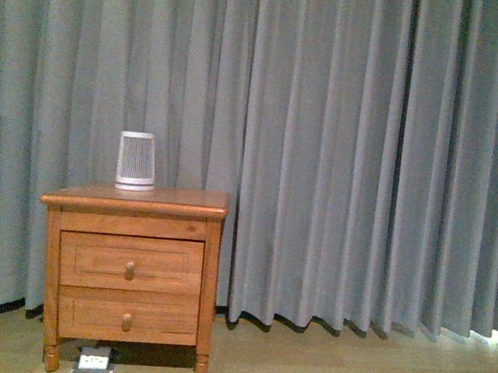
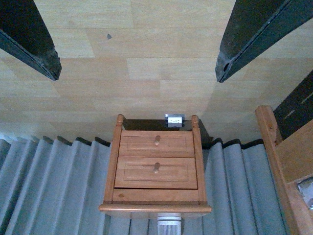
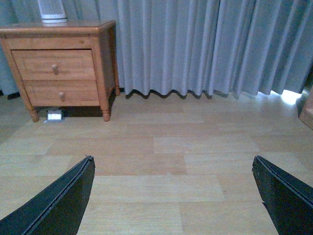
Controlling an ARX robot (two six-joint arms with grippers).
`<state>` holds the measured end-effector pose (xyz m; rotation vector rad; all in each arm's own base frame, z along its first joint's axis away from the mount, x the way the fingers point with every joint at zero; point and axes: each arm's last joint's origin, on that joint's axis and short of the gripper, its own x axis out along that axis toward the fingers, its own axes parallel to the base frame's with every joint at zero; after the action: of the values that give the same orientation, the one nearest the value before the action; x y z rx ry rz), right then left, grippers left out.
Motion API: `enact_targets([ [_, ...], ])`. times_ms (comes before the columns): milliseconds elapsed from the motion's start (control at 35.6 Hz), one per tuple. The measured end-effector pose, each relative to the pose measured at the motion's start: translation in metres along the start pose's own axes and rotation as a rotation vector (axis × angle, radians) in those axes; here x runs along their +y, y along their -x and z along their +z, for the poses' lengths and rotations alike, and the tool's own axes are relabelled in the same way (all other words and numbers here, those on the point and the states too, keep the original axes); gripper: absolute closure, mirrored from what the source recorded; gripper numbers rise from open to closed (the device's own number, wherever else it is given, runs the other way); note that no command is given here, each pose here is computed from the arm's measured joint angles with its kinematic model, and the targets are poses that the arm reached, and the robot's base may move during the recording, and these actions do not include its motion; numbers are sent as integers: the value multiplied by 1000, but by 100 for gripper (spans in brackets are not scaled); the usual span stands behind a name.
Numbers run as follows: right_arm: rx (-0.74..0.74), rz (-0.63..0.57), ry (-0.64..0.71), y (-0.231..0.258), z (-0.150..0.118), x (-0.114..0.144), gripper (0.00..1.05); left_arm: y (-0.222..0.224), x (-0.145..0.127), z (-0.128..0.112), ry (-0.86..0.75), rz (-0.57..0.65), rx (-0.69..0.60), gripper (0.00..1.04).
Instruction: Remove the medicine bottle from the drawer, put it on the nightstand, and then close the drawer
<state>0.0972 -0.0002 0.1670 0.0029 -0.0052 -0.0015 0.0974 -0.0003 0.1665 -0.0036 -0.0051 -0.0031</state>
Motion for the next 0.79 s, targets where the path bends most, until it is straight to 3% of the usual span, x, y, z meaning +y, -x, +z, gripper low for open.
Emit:
enact_targets([
  [787, 0, 0, 0, 0, 0, 0, 7, 0, 0, 0, 0, 0, 0, 7],
])
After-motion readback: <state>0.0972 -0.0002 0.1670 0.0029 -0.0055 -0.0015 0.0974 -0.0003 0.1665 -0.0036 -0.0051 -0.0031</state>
